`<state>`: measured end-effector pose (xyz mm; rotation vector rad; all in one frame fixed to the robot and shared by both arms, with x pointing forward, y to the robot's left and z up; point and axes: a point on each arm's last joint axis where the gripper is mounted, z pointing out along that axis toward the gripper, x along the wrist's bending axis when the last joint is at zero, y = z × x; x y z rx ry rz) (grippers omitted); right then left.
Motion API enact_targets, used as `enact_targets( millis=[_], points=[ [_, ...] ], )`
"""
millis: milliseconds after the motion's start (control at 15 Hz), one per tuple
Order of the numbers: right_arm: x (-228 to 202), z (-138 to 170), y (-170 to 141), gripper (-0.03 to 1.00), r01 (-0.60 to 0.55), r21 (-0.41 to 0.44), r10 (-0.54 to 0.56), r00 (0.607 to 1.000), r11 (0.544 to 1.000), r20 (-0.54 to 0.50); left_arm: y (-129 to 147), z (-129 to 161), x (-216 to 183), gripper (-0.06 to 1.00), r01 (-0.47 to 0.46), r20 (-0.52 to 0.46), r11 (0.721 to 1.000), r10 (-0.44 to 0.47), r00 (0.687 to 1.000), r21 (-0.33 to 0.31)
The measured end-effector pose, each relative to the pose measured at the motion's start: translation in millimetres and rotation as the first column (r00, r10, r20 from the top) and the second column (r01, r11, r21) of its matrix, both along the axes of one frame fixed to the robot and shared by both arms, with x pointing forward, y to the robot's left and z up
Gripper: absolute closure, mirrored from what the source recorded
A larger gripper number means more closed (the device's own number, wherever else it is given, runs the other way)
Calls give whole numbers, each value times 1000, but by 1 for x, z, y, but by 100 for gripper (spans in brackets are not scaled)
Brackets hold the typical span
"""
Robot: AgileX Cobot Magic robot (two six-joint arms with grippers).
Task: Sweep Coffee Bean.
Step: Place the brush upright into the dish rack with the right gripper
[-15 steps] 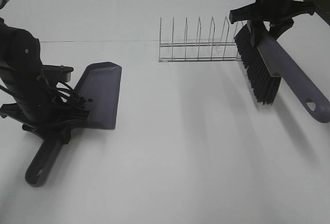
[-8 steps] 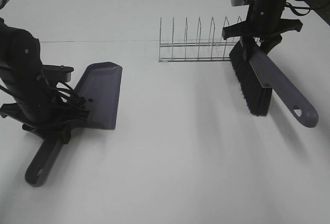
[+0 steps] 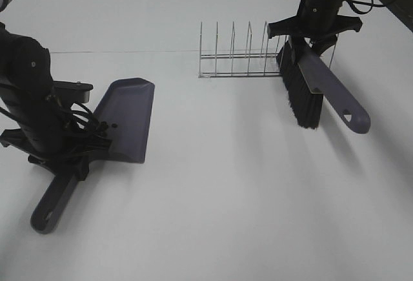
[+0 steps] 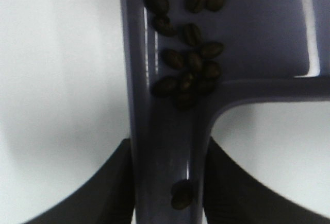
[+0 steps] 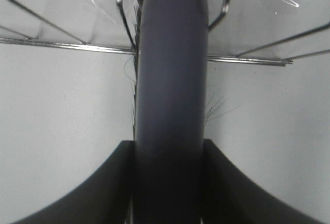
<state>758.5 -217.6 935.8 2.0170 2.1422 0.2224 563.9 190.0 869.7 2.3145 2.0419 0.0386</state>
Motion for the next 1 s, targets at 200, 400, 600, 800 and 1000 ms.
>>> enact_targets(
  millis=[200,400,600,800,1000],
  points=[
    [2,-1,0,65,12,2,-12,1000,1000,11,0,0,0,59,2,0,1000,-2,1000,0],
    [4,-1,1,65,28,-9,-27,999,1000,33,0,0,0,59,2,0,1000,-2,1000,0],
    [8,-2,2,65,41,-1,-41,996,999,74,0,0,0,59,3,0,1000,-3,1000,0],
    [12,-2,2,65,59,7,-59,991,998,120,0,0,0,59,3,0,1000,-3,1000,0],
    [19,1,2,66,75,15,-77,977,997,197,0,0,0,59,3,0,1000,-3,1000,0]
  ],
)
